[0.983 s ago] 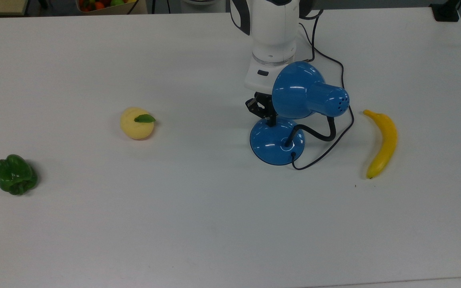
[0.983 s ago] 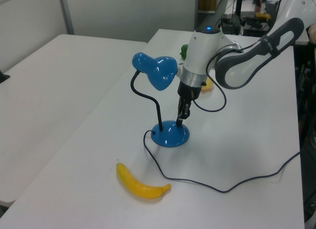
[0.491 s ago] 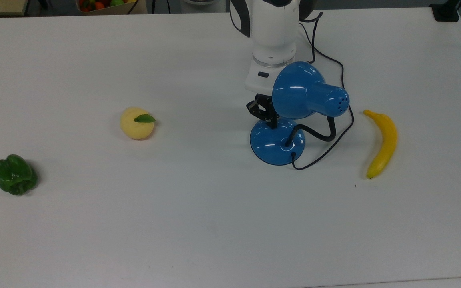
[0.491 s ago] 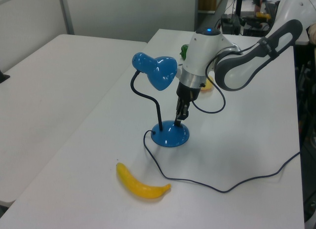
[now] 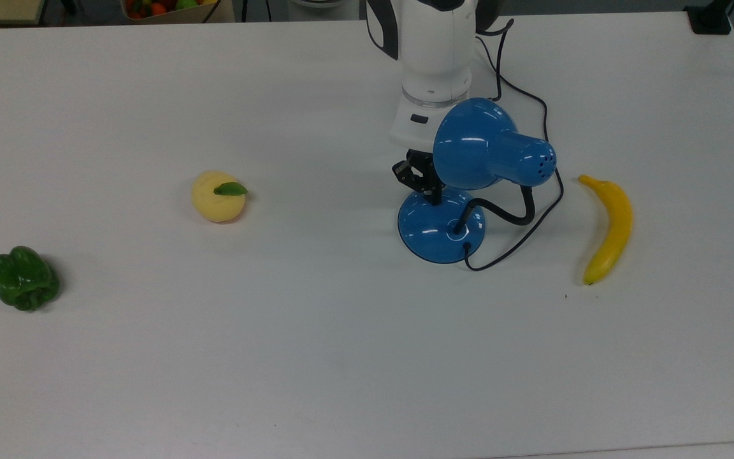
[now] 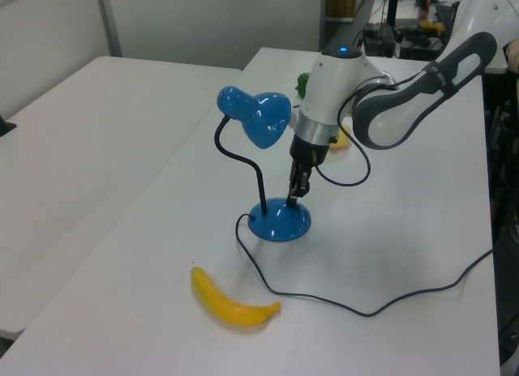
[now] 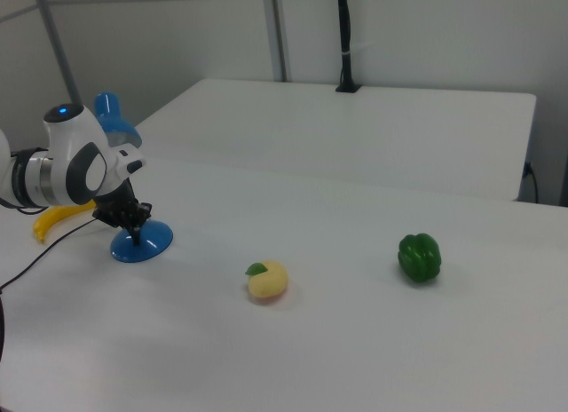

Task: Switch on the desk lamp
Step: 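Lower the gripper onto the switch on the lamp base, then press down on the lamp base switch with the gripper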

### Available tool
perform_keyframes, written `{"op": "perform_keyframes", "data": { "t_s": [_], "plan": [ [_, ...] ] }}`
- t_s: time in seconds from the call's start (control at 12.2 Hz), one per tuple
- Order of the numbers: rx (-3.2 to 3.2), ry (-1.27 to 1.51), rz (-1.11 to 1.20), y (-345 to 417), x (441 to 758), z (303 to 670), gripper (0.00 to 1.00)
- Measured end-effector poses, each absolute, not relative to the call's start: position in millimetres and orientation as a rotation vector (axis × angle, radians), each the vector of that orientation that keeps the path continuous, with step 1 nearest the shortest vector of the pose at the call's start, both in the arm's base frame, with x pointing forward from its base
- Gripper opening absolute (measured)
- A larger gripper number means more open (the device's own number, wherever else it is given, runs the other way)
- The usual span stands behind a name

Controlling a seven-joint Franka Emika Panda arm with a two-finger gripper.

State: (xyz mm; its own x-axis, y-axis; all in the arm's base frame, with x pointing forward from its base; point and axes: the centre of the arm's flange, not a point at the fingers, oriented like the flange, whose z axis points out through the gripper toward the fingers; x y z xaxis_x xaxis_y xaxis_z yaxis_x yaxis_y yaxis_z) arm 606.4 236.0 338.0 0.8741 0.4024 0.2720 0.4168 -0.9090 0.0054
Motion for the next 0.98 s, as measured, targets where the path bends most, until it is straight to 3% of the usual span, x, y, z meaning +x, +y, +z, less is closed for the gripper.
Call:
{"op": "perform_keyframes", "data": {
  "t_s": [0.98],
  "plan": [
    [-2.986,-0.653,-0.426,236.4,608.6,336.8,0.01]
  ]
}}
